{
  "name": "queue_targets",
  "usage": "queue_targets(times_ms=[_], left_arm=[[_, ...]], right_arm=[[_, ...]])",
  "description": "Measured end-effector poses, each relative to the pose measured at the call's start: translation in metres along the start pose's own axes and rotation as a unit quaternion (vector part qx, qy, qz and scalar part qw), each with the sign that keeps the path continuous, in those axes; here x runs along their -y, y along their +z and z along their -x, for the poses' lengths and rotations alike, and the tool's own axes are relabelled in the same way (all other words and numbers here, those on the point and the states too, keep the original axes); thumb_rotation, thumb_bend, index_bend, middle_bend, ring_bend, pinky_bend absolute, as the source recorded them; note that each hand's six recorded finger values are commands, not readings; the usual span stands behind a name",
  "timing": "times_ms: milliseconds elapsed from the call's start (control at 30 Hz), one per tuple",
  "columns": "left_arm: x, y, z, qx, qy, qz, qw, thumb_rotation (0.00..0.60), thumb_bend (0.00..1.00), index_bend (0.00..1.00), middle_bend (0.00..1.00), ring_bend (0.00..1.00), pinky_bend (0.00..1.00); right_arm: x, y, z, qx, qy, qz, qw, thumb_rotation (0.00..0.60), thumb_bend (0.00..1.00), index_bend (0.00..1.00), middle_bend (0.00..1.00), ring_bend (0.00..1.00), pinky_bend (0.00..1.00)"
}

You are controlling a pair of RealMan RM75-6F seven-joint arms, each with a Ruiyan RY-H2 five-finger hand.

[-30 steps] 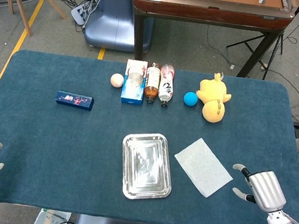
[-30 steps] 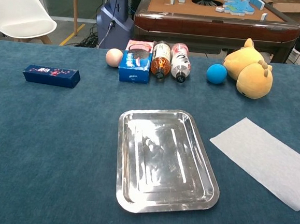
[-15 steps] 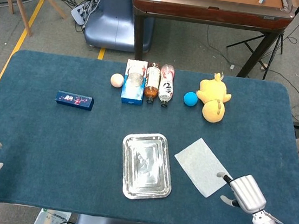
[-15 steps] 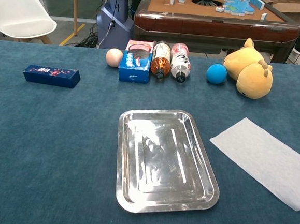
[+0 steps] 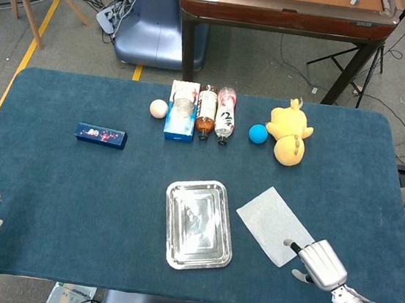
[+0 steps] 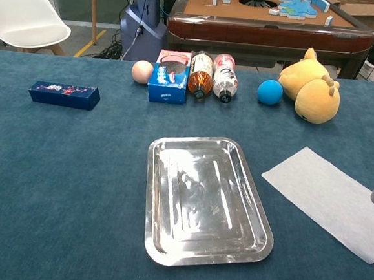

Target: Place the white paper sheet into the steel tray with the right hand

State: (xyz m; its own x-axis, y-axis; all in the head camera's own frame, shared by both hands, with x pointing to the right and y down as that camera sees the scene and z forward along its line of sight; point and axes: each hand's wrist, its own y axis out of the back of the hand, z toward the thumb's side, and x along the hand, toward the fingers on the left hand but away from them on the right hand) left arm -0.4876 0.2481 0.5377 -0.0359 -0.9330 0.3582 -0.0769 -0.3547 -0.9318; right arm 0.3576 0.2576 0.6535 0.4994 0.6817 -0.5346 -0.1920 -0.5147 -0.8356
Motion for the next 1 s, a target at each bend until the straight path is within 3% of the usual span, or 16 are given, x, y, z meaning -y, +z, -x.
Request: queue_targets(times_ms=[1000], left_arm=[[0.000,-0.001,0.000,-0.001,-0.002,0.002,1.0000,0.600,0.16,0.42,0.32,0.34,0.59]], right_arm=[[0.030,0.005,0.022,0.009,0.017,-0.027,0.9994,0.600,0.00,0.36,1.00,1.00,1.00]])
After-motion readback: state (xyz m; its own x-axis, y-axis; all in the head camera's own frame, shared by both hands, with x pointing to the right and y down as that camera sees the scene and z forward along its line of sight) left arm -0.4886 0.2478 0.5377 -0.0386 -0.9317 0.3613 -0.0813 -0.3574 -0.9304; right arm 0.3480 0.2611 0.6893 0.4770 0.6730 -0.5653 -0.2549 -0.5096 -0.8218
